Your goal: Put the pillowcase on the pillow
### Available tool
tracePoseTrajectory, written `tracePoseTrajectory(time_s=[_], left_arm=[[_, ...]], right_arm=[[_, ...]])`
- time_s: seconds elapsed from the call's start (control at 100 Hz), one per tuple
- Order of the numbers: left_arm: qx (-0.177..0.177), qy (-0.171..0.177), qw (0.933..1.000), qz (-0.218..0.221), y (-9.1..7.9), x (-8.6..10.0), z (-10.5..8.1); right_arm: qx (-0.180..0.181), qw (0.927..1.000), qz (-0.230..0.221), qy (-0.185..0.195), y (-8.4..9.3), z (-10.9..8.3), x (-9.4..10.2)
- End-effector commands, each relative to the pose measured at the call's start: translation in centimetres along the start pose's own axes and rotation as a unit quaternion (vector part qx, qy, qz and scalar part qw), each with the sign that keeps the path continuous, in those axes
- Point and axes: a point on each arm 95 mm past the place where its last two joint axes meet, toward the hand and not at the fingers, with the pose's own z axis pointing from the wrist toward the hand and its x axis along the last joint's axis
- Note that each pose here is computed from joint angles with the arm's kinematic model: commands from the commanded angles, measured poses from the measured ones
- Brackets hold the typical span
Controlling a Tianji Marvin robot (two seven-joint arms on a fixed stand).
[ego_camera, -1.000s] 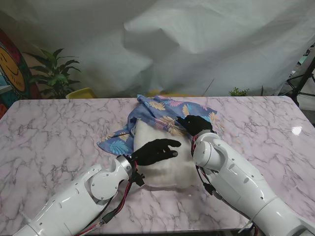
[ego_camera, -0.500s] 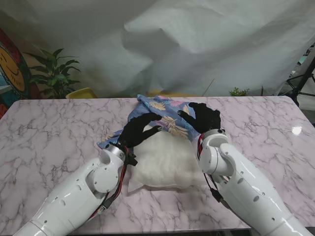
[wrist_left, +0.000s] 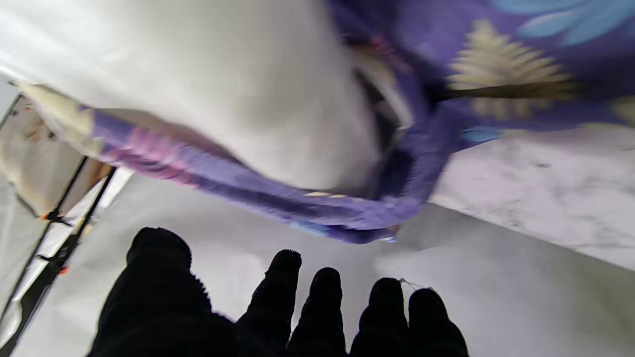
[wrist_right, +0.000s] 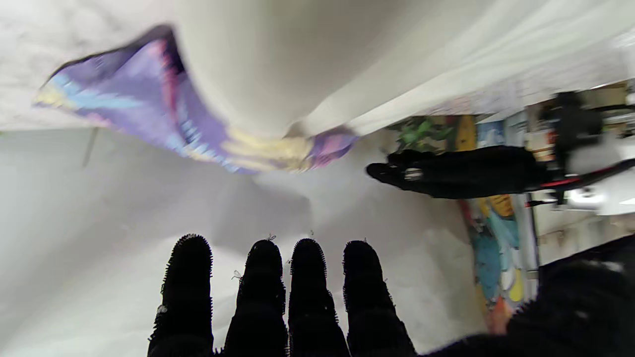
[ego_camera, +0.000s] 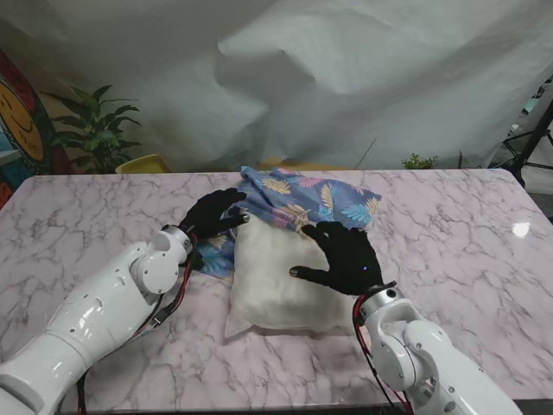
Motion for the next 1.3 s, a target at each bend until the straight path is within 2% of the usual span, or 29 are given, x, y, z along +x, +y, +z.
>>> tracePoseTrajectory(time_s=[0.0,0.14,0.24,0.32,0.56,0.82,1.02,1.19,1.29], left_arm=[[-0.010,-0.020,0.9997,0.007,-0.1,-1.4,-0.1],[-0.033,-0.043,0.9985,0.011,0.3,-3.1,0.3],[-0.047,-0.049,0.9975,0.017,0.5,-3.7,0.4],[-0.052,-0.050,0.9972,0.022,0.7,-4.0,0.5],[-0.062,-0.047,0.9967,0.022,0.9,-4.3,0.6],[-0.075,-0.055,0.9955,0.016,1.5,-5.0,0.7],[-0.076,-0.058,0.9954,0.001,2.1,-5.1,0.8],[-0.073,-0.058,0.9956,-0.006,2.4,-5.1,0.8],[-0.067,-0.061,0.9958,-0.014,2.6,-5.1,0.9]], right_arm=[[0.025,0.9994,-0.020,0.014,-1.7,-0.6,0.9],[0.031,0.9978,-0.039,0.043,-3.2,-0.1,1.8],[0.049,0.9962,-0.036,0.062,-3.9,0.6,2.2],[0.065,0.9938,-0.055,0.071,-4.2,1.2,2.4],[0.145,0.9838,-0.069,0.079,-5.0,3.1,2.2],[0.182,0.9741,-0.107,0.081,-6.3,4.0,1.6],[0.181,0.9692,-0.149,0.076,-7.6,4.4,1.0],[0.138,0.9747,-0.161,0.071,-8.8,5.0,0.4],[0.110,0.9817,-0.139,0.068,-9.3,5.3,0.3]])
